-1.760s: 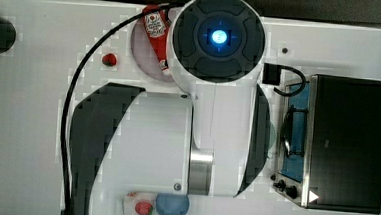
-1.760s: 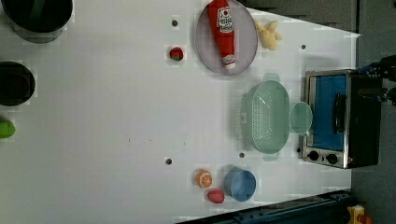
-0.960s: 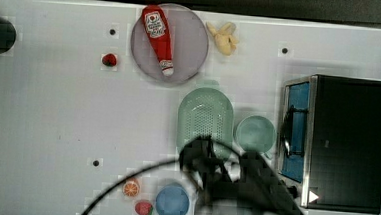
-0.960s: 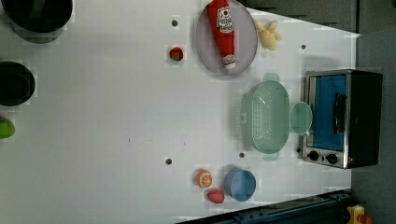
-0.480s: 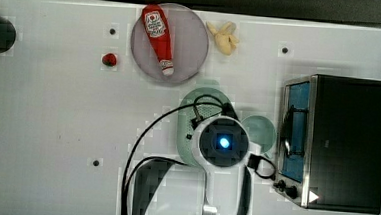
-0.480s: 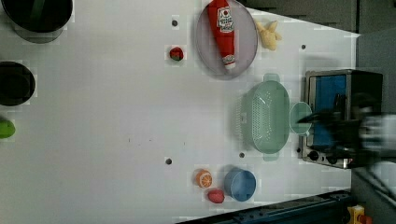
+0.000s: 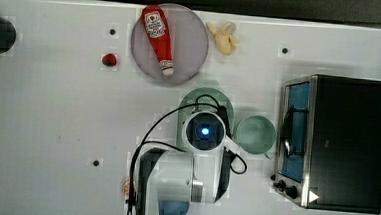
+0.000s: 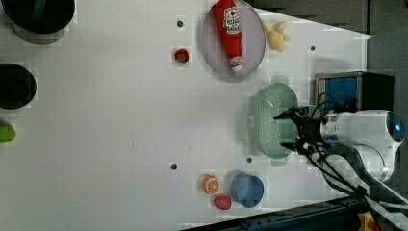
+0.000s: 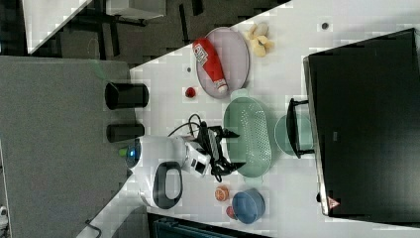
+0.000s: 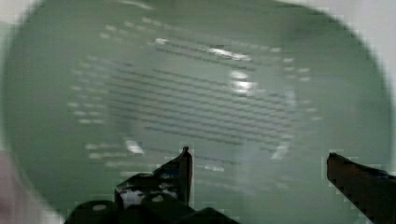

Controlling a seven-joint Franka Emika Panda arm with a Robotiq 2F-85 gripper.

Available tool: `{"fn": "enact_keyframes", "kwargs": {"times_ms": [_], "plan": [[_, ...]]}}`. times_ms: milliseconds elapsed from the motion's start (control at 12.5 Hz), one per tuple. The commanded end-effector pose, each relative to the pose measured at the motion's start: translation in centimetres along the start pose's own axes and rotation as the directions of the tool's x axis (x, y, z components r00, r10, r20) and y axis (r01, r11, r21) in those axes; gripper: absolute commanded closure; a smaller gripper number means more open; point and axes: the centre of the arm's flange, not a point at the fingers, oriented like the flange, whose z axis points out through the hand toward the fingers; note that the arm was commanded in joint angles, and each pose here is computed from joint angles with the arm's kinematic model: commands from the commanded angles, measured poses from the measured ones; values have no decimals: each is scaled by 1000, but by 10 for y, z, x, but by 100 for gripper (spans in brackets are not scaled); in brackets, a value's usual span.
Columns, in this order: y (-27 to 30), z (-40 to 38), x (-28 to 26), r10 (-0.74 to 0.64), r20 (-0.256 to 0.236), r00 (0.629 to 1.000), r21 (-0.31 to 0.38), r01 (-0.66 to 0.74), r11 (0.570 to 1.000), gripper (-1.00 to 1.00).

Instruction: Drag strainer right to left.

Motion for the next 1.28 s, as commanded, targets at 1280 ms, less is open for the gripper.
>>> {"fn": "enact_keyframes", "kwargs": {"times_ms": [1280], "plan": [[-24,69,-101,172,4,985,38,-173,984,-100]]}}
